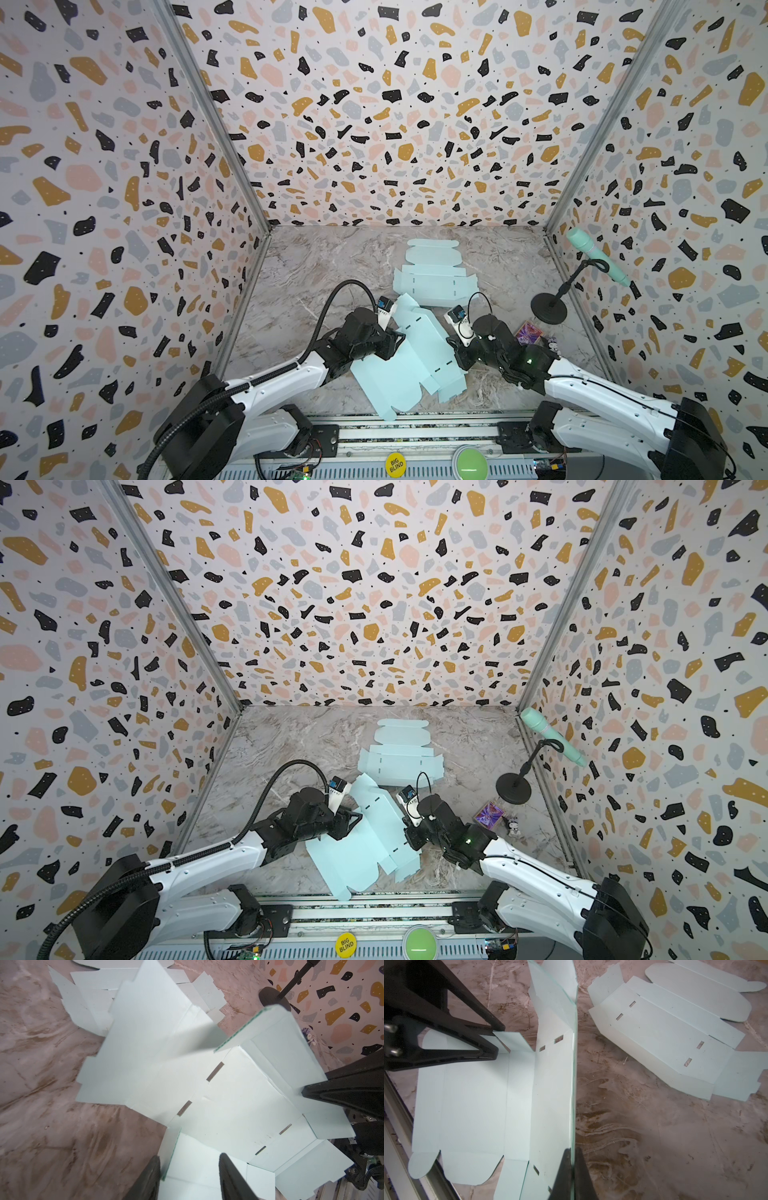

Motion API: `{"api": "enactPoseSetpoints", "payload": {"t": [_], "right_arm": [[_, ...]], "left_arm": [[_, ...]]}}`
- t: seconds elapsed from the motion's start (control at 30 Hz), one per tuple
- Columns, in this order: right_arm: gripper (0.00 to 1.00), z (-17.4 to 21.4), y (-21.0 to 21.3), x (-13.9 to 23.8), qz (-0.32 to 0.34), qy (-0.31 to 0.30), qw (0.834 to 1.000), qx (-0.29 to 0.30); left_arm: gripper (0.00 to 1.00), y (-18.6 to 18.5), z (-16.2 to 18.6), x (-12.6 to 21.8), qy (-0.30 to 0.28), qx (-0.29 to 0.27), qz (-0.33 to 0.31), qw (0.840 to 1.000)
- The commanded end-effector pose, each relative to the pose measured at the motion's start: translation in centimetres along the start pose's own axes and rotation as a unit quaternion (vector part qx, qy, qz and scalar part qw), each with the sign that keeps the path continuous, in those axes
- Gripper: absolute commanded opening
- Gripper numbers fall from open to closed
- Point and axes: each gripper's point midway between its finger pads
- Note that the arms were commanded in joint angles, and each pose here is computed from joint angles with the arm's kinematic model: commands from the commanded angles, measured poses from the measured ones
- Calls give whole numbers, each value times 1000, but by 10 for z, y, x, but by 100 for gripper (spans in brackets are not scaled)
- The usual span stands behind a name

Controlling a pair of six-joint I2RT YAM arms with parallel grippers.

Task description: Fold the paper box

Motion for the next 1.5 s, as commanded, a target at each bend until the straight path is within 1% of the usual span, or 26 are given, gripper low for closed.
{"api": "enactPoseSetpoints", "payload": {"t": [0.0, 0.23, 0.3, 0.37, 0.47, 0.5, 0.67, 0.8, 0.97, 1.07, 1.17, 1.23, 1.33, 1.4, 1.47], "right_arm": [[0, -12, 2, 3, -2, -19, 1000, 1], [0, -16, 5, -1, -7, -14, 1000, 6], [0, -18, 5, -1, -6, -15, 1000, 8], [0, -19, 3, 0, 0, -15, 1000, 10], [0, -21, 3, 1, 10, -15, 1000, 21], [0, -21, 3, 1, 13, -15, 999, 26], [0, -27, 8, 0, 31, -17, 998, 56], [0, -36, 15, 3, 56, -34, 994, 89], [0, -49, 21, 10, 84, -57, 986, 130], [0, -56, 24, 12, 96, -75, 980, 158], [0, -66, 27, 16, 101, -104, 972, 183], [0, -72, 29, 18, 105, -117, 967, 199], [0, -80, 31, 18, 112, -126, 960, 225], [0, -83, 32, 16, 121, -123, 955, 242], [0, -85, 30, 11, 133, -114, 952, 251]], "left_arm": [[47, -14, -1, 1, -16, -8, 24, 1000], [44, -14, 17, 0, -11, 0, 27, 1000], [44, -14, 9, 4, -33, 6, 27, 999], [43, -11, 1, 10, -49, 24, 24, 998], [44, -5, -21, 26, -86, 52, 27, 995], [45, -4, -32, 32, -101, 53, 27, 993], [45, -5, -64, 54, -135, 56, 28, 989], [45, 3, -89, 71, -165, 68, 18, 984], [46, 40, -116, 97, -205, 100, -32, 973], [45, 71, -121, 103, -214, 125, -71, 966], [45, 100, -119, 101, -208, 137, -116, 961], [45, 112, -115, 93, -200, 146, -123, 961], [45, 119, -108, 76, -176, 145, -111, 967], [46, 114, -104, 64, -156, 138, -85, 974], [46, 105, -101, 58, -156, 135, -51, 977]]}}
Point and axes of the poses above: each gripper's point midway between its finger pads, its own x axis back along the fingers, its own y axis along the line the jaws close on, z = x × y, and after that the axes turned 1 degree about -x, right-handed
